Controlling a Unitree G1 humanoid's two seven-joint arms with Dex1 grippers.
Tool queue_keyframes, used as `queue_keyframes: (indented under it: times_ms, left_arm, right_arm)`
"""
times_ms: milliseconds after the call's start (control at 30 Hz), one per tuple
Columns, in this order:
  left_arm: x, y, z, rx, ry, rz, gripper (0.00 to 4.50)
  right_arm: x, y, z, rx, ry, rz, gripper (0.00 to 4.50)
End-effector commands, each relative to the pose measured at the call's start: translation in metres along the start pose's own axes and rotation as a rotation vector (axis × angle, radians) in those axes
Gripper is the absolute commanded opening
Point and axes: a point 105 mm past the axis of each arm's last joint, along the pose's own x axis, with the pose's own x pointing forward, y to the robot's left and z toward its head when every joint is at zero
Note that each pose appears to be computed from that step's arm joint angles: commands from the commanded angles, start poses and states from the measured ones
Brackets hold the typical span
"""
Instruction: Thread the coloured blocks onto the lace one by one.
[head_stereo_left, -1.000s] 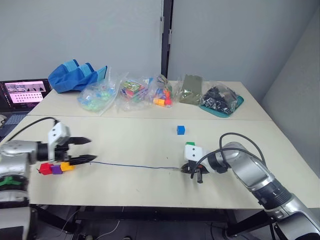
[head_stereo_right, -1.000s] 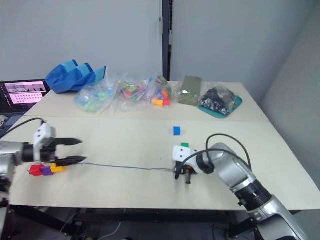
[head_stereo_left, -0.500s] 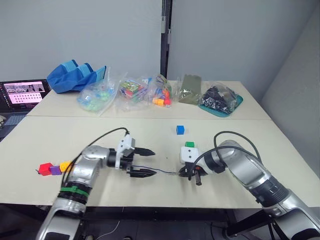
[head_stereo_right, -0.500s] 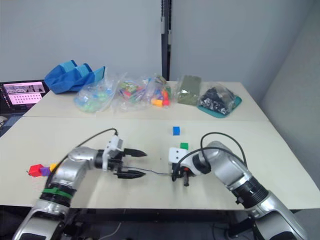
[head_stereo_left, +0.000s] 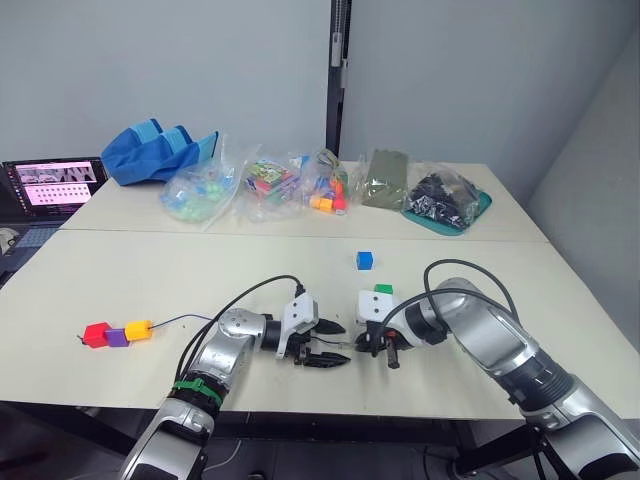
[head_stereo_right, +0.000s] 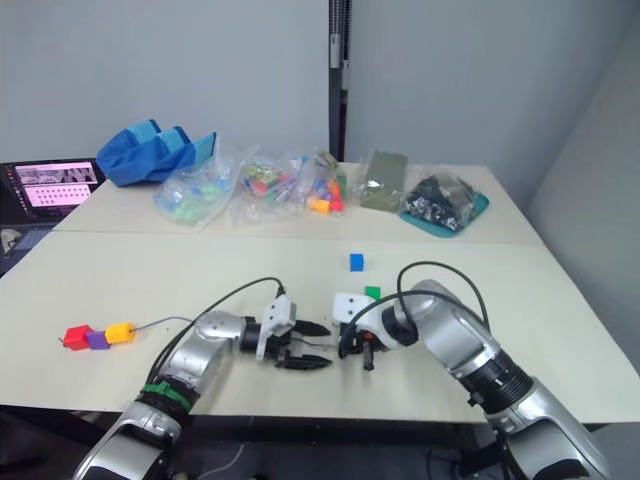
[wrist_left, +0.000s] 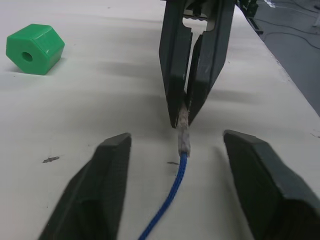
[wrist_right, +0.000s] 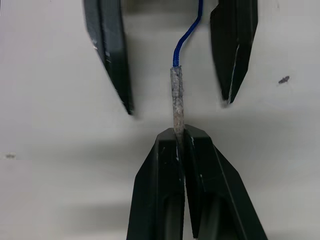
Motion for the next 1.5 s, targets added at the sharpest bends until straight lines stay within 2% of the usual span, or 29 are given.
queue_keyframes:
  times_ms: [33,100,200,400,433,700,833,1000,1100,1300,1367,1500]
  left_arm:
    - [0.003,-0.003,-0.005,-0.016,0.014,-0.016,2.97]
    - [0.0,-0.004,-0.008,-0.023,0.026,-0.02,2.97]
    - [-0.006,-0.002,-0.011,-0.029,0.031,-0.011,2.15]
    - [-0.009,-0.001,-0.009,-0.043,0.015,-0.022,0.15]
    - [-0.009,-0.002,-0.008,-0.043,0.012,-0.023,0.04]
    - [-0.003,-0.005,-0.007,-0.053,-0.008,-0.032,0.04]
    - [-0.004,-0.005,-0.009,-0.059,-0.005,-0.033,0.0]
    - [-0.005,-0.007,-0.009,-0.064,-0.01,-0.041,0.0]
    - [-0.007,-0.004,-0.005,-0.063,-0.048,-0.024,0.0]
    - [-0.014,-0.001,0.0,-0.071,-0.116,-0.004,0.0]
    - [-0.017,-0.001,-0.002,-0.078,-0.12,-0.001,0.0]
    - [-0.025,-0.001,-0.002,-0.085,-0.131,0.01,0.0]
  right_arm:
    - [-0.004,0.0,0.007,-0.016,-0.022,-0.011,0.0]
    - [-0.004,-0.001,0.007,-0.015,-0.021,-0.013,0.0]
    - [-0.004,-0.001,0.006,-0.012,-0.017,-0.016,0.0]
    - [-0.003,0.0,0.003,-0.009,-0.007,-0.017,0.0]
    - [-0.003,0.0,0.003,-0.009,-0.007,-0.017,0.0]
    - [-0.005,0.009,-0.008,0.052,-0.001,-0.008,0.0]
    - [-0.014,0.011,-0.008,0.045,-0.009,-0.028,1.32]
    - [-0.046,-0.003,-0.009,0.073,-0.049,-0.195,3.06]
    - [-0.071,-0.006,-0.011,0.162,-0.137,-0.305,4.06]
    - [-0.107,-0.014,-0.033,0.273,-0.257,-0.63,4.06]
    - [-0.11,-0.012,-0.047,0.321,-0.287,-0.749,4.06]
    - [-0.106,0.003,-0.063,0.404,-0.36,-0.882,4.06]
